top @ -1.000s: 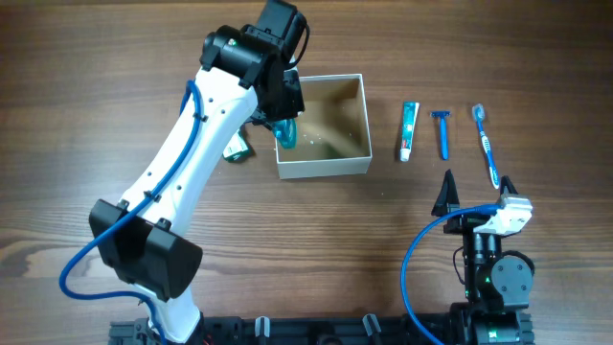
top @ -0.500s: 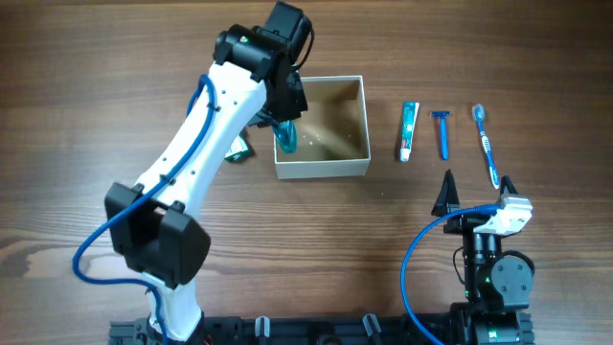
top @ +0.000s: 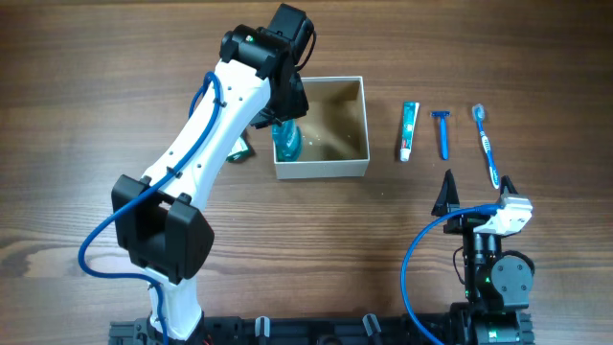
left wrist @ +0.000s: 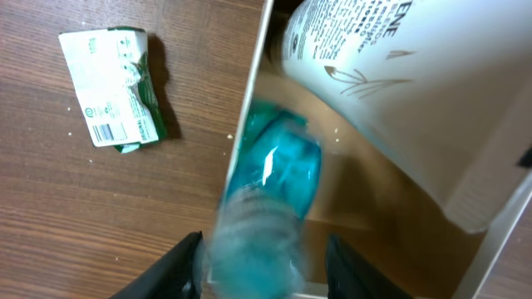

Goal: Pack container
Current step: 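Carry the mouthwash bottle into the box and release it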

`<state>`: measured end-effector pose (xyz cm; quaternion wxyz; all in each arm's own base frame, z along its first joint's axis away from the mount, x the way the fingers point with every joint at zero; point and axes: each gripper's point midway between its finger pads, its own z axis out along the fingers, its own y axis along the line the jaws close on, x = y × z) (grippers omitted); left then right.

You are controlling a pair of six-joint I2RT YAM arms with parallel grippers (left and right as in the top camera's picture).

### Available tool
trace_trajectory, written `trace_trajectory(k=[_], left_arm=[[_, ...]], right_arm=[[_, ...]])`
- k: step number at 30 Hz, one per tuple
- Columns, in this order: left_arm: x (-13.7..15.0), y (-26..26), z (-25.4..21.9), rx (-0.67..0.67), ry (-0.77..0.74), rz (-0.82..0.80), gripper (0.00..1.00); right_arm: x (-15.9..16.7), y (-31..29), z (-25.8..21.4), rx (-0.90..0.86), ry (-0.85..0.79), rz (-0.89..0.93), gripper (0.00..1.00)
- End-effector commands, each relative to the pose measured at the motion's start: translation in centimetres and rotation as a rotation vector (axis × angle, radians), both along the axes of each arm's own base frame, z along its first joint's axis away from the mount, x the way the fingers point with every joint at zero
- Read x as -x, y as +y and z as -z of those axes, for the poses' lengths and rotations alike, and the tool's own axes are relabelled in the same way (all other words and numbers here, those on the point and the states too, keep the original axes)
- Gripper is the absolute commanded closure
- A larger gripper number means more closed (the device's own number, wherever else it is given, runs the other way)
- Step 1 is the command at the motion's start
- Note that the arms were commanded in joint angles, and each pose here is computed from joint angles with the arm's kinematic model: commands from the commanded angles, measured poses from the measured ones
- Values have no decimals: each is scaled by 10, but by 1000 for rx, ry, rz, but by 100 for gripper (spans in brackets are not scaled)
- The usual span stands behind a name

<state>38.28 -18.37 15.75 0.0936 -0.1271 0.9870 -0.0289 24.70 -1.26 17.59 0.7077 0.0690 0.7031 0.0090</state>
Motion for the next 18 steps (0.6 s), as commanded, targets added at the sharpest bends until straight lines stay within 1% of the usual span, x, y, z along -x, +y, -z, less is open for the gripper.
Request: trace_trajectory(k=[1,6,12,18], left_arm=[[-3,1,-10,-2,-33,-10,49],[-4,0,-10,-1,-36,-10,54],[-7,-1,-13,6,-51,-7,52],[-7,-1,-16,11,-59,-7,52]], right_arm=[[0,0,-1,3,-4,-3,0],[0,0,-1,3,-4,-3,0],[0,0,-1,3,-4,-3,0],[0,0,-1,3,-4,-3,0]])
